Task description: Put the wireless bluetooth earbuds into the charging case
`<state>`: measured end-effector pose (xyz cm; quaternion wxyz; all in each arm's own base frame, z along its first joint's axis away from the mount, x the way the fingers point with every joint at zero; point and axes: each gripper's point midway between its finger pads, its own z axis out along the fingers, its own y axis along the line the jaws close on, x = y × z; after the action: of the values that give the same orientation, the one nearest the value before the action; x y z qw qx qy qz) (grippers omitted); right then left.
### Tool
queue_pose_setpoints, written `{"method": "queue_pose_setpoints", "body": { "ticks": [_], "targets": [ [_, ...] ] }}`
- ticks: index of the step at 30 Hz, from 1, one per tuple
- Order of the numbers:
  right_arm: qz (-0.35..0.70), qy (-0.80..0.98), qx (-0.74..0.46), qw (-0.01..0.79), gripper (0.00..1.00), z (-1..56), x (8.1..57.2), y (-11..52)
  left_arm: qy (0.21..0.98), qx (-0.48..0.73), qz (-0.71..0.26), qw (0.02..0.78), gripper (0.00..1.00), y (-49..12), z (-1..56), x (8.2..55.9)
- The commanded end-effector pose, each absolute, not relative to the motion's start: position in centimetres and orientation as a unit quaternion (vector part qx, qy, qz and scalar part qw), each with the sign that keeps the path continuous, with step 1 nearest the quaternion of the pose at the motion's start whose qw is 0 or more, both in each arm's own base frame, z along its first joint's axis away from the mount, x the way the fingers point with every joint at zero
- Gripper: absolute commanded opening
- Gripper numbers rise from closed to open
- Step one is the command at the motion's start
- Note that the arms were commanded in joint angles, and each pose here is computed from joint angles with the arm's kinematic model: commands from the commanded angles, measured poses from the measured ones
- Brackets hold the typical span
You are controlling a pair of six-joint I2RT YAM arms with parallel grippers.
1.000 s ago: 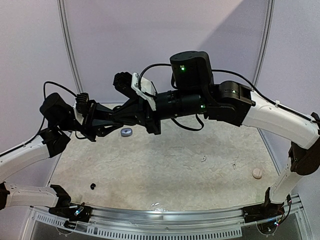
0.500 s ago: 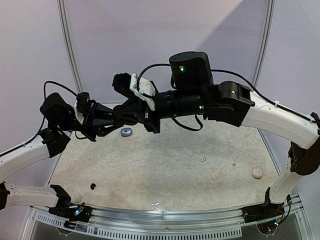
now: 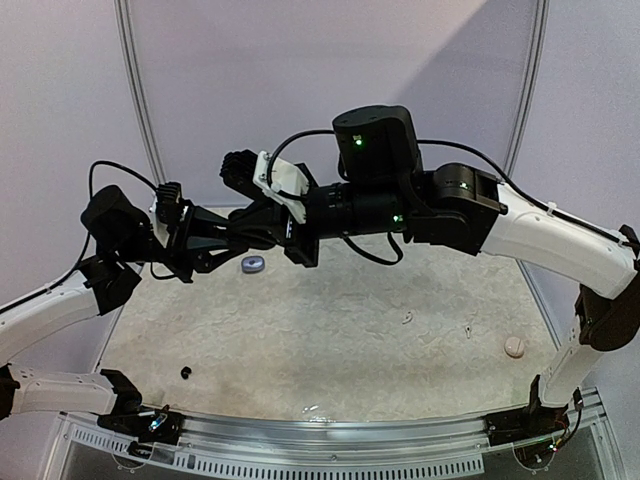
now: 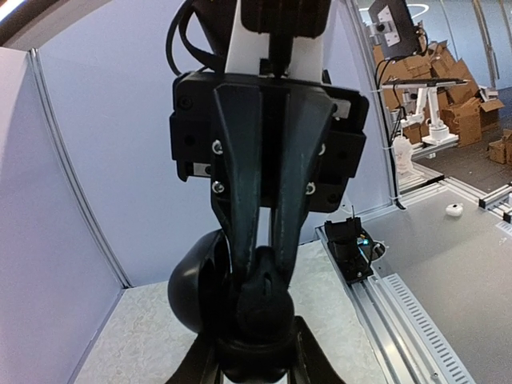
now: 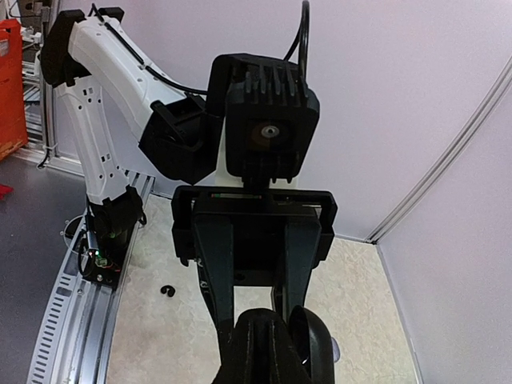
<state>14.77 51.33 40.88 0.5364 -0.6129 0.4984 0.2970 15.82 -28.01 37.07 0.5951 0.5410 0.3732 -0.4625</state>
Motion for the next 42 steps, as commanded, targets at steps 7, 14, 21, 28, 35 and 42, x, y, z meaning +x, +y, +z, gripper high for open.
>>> {"method": "queue_pose_setpoints", "body": {
  "ticks": [7,14,21,28,35,42],
  "targets": [
    [0.253,0.539,-0.619,0.512,0.0,37.8,16.1,51.2,0.361,0.534,-0.458,0.612,0.0,-27.8,38.2,15.5],
    [0.243,0.553,-0.617,0.506,0.09,37.1,16.5,51.1,0.365,0.531,-0.46,0.611,0.0,-27.8,38.1,15.6],
    [0.246,0.552,-0.616,0.505,0.19,37.0,16.5,51.4,0.365,0.531,-0.461,0.61,0.0,-27.8,38.1,15.6],
    [0.251,0.555,-0.603,0.515,0.23,37.9,16.7,51.3,0.367,0.53,-0.461,0.609,0.0,-27.8,38.0,15.6],
    [0.265,0.547,-0.583,0.539,0.31,40.0,16.8,51.4,0.368,0.531,-0.463,0.606,0.0,-27.8,37.9,15.5],
    [0.273,0.546,-0.576,0.543,0.37,40.7,16.7,51.3,0.377,0.527,-0.47,0.6,0.0,-27.8,37.9,15.6]
  ]
}}
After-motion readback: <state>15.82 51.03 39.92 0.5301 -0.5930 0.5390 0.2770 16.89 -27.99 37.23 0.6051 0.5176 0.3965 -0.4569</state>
